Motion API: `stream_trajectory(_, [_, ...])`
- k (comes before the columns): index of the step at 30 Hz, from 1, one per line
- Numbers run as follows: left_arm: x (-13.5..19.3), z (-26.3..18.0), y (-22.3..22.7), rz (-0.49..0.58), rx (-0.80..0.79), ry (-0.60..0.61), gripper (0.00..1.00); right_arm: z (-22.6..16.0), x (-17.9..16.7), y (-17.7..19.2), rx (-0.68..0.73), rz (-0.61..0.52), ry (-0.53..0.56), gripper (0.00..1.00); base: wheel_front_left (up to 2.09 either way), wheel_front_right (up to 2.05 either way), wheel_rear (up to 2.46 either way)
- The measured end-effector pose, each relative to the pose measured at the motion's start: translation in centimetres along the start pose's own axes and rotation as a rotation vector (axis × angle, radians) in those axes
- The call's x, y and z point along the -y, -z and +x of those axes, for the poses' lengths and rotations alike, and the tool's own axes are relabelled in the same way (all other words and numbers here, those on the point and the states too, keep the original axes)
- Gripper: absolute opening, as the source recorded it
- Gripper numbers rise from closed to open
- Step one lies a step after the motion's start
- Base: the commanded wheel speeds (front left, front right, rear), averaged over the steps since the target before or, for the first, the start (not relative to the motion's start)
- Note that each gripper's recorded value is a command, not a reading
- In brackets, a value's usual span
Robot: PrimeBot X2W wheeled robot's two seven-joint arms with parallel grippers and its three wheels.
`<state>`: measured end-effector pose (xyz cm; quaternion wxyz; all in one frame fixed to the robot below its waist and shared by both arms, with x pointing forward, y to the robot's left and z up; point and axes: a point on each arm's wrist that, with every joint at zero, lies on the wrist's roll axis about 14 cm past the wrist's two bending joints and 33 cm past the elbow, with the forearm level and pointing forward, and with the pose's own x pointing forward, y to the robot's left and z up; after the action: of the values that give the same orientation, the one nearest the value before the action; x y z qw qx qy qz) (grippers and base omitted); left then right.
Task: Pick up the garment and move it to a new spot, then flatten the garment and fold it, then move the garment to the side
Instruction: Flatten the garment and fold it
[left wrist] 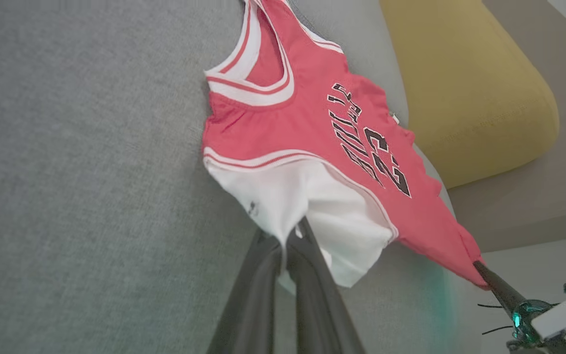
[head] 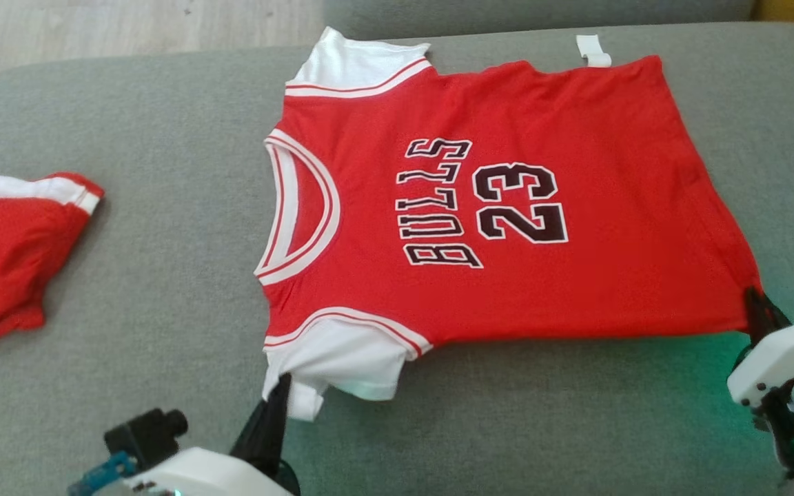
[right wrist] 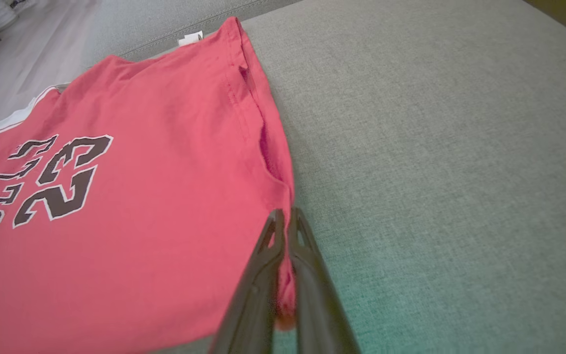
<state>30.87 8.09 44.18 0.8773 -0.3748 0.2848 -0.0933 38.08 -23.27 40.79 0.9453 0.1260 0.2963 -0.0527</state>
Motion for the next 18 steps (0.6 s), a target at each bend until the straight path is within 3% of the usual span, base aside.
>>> stream_trajectory(10, [2.6,4.8,-3.9,0.103,0.090,0.090,0.00,1.9,-0.7,-0.4,-0.007,0.039,-0.020,0.00,0.00,0.00,0.00])
stream_trajectory(18, [2.9,10.0,-6.2,0.167,0.156,0.102,0.00,6.0,-3.3,-3.9,0.036,0.058,-0.080,0.00,0.00,0.00,0.00])
